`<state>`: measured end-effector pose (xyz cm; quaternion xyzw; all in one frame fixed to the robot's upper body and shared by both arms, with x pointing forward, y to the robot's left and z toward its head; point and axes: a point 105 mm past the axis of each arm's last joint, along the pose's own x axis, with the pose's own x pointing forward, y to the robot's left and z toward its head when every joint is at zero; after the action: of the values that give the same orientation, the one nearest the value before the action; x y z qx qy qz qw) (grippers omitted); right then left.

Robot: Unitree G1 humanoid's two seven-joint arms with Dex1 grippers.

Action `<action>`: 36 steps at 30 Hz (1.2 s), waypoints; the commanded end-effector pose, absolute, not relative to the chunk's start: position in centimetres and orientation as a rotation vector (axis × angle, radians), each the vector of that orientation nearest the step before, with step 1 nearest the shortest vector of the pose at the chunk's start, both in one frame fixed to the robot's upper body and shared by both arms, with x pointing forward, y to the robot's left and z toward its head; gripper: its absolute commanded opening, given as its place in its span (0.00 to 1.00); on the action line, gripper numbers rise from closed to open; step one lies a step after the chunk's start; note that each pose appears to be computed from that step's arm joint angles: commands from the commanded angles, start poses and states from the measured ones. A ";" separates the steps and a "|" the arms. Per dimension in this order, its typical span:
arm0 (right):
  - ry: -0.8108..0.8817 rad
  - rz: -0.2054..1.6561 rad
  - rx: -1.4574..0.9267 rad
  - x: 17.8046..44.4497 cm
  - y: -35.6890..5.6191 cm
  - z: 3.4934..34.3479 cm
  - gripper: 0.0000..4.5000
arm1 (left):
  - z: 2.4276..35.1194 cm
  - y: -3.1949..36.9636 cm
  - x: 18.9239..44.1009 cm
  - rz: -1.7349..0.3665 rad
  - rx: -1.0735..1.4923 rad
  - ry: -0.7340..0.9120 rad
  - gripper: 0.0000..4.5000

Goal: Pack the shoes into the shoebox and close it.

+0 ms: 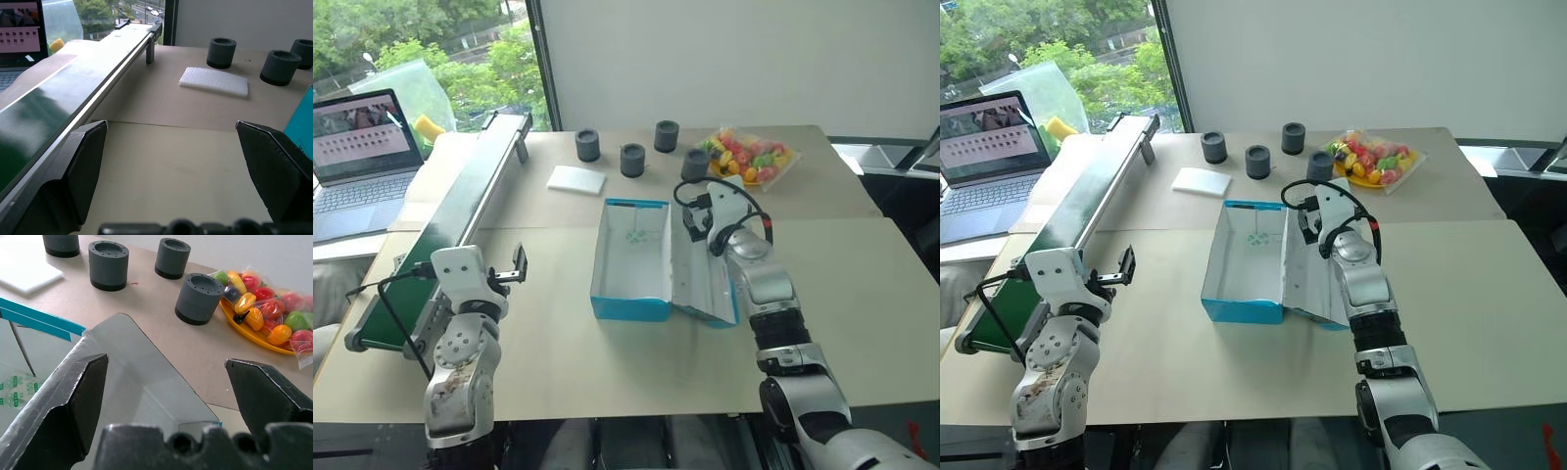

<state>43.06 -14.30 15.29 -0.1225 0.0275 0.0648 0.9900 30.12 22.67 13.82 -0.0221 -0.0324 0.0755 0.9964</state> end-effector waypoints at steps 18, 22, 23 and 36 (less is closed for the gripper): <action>-0.087 1.298 -0.226 29.6 3.8 21.7 0.99 | 13.5 27.3 24.9 0.095 0.097 0.077 1.00; -0.049 1.177 -0.290 31.8 3.6 19.1 0.99 | 14.5 30.4 21.9 0.090 0.191 0.103 1.00; -0.038 1.147 -0.293 32.3 3.5 18.5 0.99 | 14.8 31.3 21.1 0.098 0.199 0.104 1.00; 0.039 1.131 -0.107 32.1 4.5 16.3 0.99 | 12.6 37.6 17.0 0.178 0.126 0.209 1.00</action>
<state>32.15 4.64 15.35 -0.0621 0.0344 0.5371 0.8406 17.06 37.39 11.52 0.0541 0.1278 0.0853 0.9866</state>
